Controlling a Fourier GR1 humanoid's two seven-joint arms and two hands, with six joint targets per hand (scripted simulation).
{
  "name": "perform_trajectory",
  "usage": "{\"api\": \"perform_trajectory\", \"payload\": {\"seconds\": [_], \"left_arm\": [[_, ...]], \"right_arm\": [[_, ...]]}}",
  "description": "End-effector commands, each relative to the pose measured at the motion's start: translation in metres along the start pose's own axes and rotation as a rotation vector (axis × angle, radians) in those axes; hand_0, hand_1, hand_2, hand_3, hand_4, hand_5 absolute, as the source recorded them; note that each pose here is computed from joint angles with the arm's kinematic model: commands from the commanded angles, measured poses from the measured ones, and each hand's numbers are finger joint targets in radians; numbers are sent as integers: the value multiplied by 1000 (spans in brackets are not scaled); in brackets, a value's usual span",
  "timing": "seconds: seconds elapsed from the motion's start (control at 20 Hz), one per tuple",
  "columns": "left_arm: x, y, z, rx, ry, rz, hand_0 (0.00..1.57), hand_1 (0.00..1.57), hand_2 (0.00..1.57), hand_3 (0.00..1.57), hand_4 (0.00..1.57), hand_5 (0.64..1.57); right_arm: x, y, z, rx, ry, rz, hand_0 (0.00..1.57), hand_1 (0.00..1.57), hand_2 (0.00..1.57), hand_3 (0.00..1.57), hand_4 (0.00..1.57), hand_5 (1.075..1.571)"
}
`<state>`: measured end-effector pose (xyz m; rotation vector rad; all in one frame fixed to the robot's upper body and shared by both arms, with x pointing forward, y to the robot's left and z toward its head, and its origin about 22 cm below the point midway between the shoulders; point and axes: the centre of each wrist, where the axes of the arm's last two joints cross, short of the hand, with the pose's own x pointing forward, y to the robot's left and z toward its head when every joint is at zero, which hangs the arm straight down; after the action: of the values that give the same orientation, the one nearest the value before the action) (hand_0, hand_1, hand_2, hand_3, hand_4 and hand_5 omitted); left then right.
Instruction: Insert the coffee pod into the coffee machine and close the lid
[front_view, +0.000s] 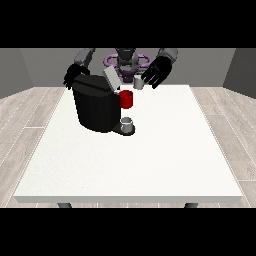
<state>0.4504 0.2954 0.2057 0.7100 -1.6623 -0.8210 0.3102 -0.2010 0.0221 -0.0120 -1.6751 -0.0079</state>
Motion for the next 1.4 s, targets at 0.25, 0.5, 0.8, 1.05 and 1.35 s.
{"api": "perform_trajectory", "payload": {"seconds": [0.25,0.5,0.8,1.05,1.35], "left_arm": [[32,22,-15,54,-23,-27,1281,1281,1306,1226,501,1571],[22,-4,-12,-12,-22,-21,1307,1307,1328,1239,487,1571],[62,14,-26,21,-74,-42,1316,1316,1328,1225,510,1571],[38,12,-18,18,-78,-54,1206,1206,1261,1187,504,1571],[29,11,-18,-2,-31,-33,1198,1198,1271,1200,505,1571]], "right_arm": [[34,5,-20,-10,-84,30,0,0,0,0,520,1571],[4,-16,1,-33,-21,37,0,0,0,0,526,1571],[17,-6,-20,-69,-79,10,0,0,0,0,537,1571],[19,-12,-14,-60,-102,15,0,0,0,0,512,1571],[25,6,-3,-23,-88,6,0,0,0,0,525,1571]]}}
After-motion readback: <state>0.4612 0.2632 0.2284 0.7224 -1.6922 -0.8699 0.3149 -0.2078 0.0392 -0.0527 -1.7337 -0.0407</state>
